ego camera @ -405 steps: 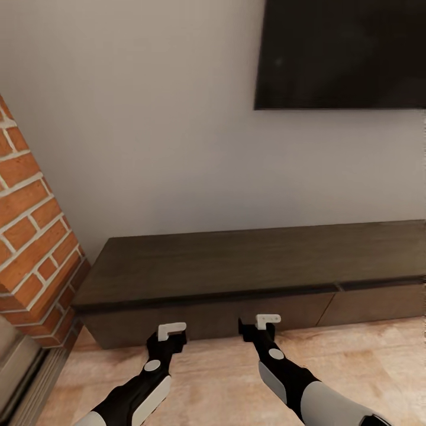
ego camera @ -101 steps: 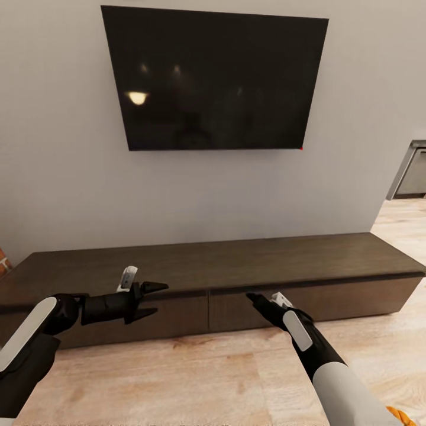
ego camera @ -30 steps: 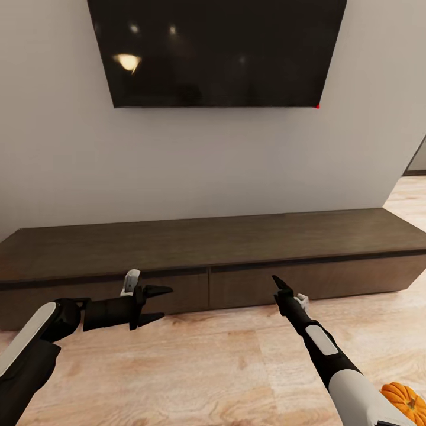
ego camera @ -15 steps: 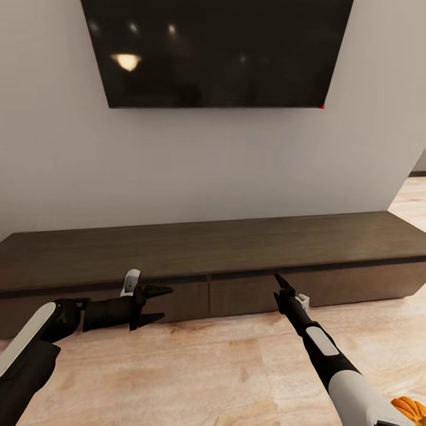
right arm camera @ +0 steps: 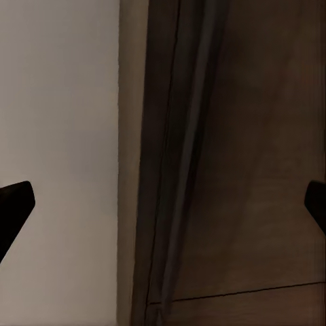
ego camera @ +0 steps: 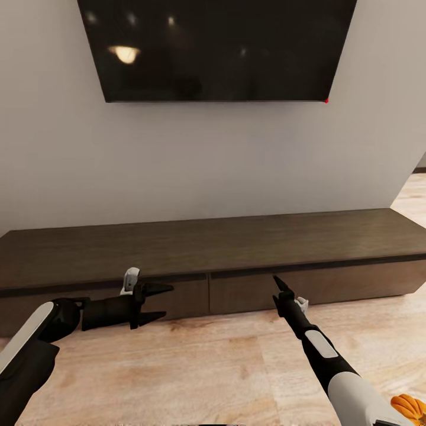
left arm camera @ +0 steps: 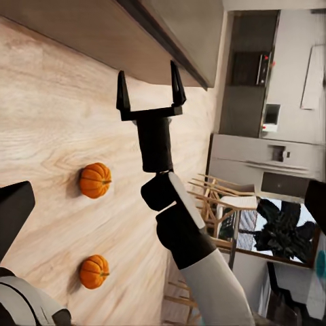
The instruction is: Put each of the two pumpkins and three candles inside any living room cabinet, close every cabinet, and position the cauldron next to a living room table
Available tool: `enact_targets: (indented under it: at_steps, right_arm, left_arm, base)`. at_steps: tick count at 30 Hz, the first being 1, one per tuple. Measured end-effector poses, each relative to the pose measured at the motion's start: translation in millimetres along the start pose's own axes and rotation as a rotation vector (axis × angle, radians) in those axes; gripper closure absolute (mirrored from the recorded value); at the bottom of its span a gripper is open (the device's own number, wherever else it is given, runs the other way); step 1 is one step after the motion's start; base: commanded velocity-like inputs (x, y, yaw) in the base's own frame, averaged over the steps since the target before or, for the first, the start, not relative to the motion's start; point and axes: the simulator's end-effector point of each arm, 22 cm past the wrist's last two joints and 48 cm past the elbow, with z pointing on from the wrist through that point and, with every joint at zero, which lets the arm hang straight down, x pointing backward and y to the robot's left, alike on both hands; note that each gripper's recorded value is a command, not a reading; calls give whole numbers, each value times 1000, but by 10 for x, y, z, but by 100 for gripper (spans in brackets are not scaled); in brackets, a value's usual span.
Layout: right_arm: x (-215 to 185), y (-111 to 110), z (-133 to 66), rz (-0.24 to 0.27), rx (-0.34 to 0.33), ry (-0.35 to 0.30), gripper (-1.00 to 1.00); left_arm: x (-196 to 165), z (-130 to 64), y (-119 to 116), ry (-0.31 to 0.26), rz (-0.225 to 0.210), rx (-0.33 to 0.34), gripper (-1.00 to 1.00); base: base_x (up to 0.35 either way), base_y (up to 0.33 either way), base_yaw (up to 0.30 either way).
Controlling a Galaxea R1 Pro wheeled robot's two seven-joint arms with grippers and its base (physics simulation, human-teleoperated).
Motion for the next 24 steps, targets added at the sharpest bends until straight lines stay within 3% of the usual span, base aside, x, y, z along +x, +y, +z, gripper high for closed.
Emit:
enact_targets:
  at_steps: [9, 24]
  right_arm:
    - [28, -177, 7, 8, 3, 6, -100]
    - [19, -26, -7, 9, -69, 6, -100]
  left_arm:
    - [-40, -34, 110, 21, -54, 17, -100]
    - [81, -47, 12, 48, -76, 63, -100]
  base:
    - [0, 0, 0]
    - [21, 0, 0]
